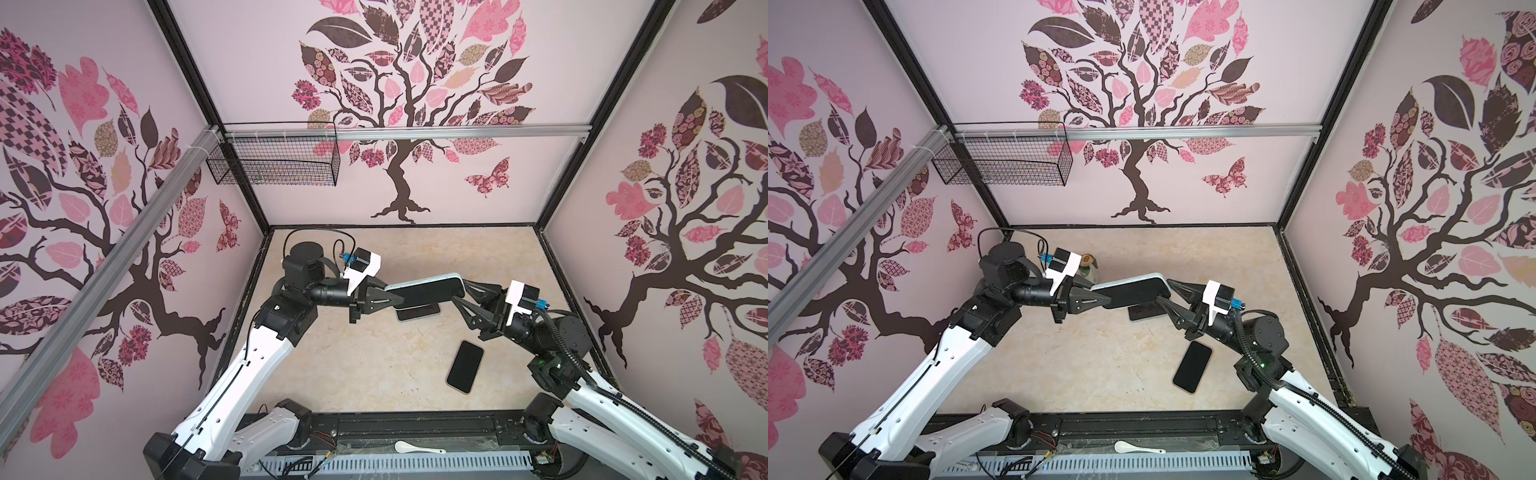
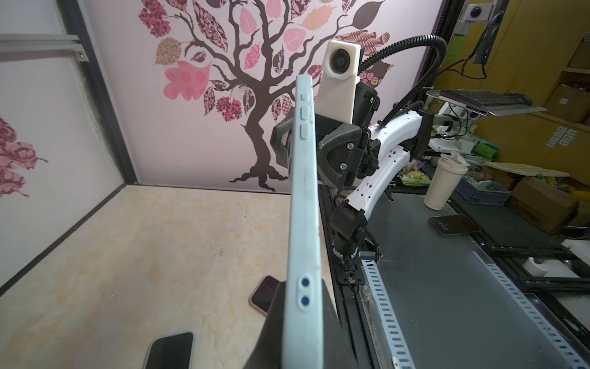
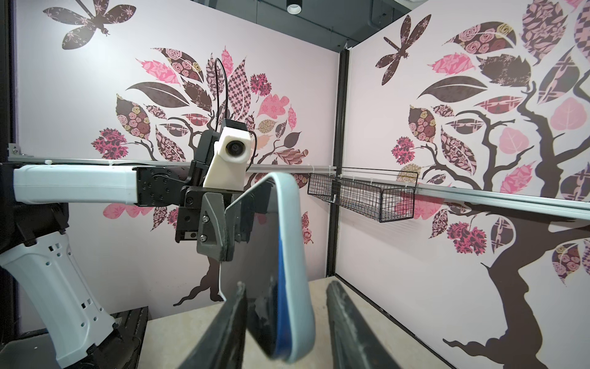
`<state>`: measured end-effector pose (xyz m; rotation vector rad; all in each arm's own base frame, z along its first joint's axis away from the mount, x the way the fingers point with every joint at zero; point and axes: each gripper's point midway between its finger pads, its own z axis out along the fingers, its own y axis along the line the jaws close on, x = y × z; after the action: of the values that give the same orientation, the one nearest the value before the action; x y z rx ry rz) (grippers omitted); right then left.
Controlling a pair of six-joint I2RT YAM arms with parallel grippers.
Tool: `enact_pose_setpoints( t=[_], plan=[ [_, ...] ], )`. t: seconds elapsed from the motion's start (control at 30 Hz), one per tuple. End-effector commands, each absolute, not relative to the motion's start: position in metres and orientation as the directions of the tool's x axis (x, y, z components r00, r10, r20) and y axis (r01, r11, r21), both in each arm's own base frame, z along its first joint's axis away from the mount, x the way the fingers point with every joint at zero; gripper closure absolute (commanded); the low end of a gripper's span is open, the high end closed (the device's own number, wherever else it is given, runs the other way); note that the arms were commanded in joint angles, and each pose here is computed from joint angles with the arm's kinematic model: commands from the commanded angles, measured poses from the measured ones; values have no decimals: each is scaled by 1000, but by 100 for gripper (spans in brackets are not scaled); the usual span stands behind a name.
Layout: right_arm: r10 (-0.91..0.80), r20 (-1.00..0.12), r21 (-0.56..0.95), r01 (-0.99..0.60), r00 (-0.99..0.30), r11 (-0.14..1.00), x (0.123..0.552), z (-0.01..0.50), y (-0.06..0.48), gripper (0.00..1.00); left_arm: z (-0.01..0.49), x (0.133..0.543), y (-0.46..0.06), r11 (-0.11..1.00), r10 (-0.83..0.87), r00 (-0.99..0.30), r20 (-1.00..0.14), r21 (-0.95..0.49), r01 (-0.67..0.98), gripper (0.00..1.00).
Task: Take the phone out of the phone case
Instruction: Remove the phone case from the phone.
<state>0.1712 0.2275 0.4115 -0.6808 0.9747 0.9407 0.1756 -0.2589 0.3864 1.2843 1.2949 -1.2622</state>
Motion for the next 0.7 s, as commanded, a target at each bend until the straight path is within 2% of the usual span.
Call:
enact_pose_setpoints(
  t=[0.0, 0.13, 0.27, 0.37, 0.47, 0.67],
  plan=[
    [389, -883, -81, -901, 263, 427, 163, 431, 225, 56, 394, 164, -258, -115, 79, -30, -996, -39, 993, 100],
    [385, -886, -80, -904, 257, 419, 163, 429, 226, 57, 393, 167, -258, -89, 82, -22, -996, -30, 996, 100],
    [384, -881, -77, -884, 277, 461, 166, 428, 219, 54, 409, 182, -252, 69, 28, 28, -999, 29, 997, 100],
    [372, -882, -74, -864, 290, 498, 169, 426, 214, 51, 420, 187, -248, 136, -24, 58, -998, 54, 989, 100],
    [380, -875, -73, -856, 301, 512, 169, 427, 211, 48, 420, 187, -249, 130, -9, 55, -998, 54, 990, 100],
    [387, -869, -94, -871, 307, 482, 163, 432, 214, 48, 416, 186, -251, 109, -3, 39, -999, 39, 993, 100]
  ],
)
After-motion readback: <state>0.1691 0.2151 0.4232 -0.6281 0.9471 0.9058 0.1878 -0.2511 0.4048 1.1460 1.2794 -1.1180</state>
